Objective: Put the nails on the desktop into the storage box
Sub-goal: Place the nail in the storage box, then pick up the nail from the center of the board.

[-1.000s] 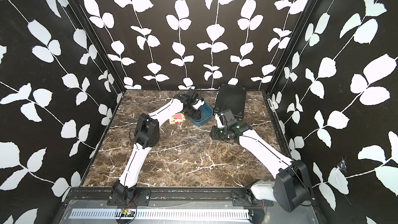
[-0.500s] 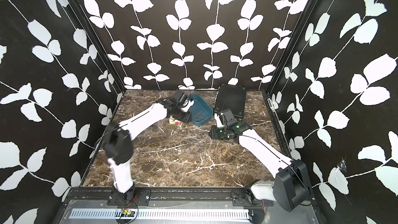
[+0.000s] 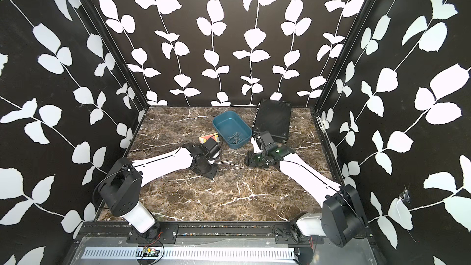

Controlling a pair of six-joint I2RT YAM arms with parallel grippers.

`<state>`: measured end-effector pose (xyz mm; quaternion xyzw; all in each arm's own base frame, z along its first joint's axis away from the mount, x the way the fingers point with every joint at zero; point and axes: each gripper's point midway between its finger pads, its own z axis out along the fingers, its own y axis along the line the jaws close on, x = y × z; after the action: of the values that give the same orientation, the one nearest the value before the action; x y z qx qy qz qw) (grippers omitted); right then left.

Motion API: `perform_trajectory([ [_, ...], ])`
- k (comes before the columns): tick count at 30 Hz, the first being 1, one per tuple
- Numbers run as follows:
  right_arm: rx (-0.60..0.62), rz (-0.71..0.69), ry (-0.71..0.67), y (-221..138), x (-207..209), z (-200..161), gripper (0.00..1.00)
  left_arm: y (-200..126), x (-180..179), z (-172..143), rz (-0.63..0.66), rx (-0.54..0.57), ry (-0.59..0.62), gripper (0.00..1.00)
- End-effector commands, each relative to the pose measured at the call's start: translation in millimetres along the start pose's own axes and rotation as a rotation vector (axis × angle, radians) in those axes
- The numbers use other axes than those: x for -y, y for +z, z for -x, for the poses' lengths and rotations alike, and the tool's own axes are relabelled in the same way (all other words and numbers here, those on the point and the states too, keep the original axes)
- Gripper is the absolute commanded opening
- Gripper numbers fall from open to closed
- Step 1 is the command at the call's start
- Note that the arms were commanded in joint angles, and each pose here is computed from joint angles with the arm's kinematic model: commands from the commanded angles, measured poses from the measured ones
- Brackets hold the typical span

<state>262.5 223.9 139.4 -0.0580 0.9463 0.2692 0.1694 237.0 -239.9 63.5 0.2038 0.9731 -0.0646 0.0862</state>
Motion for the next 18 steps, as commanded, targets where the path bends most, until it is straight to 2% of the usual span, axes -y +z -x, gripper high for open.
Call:
perform_trajectory([
  [1, -0.008, -0.023, -0.010, 0.9, 2.6, -5.4, 0.39, 4.1, 7.9, 12.0, -0.021, 0.019, -0.007, 0.46],
  [18, 0.003, -0.034, -0.002, -6.3, 8.6, -15.6, 0.40, 46.3, 21.3, 11.1, 0.001, -0.064, 0.036, 0.46],
])
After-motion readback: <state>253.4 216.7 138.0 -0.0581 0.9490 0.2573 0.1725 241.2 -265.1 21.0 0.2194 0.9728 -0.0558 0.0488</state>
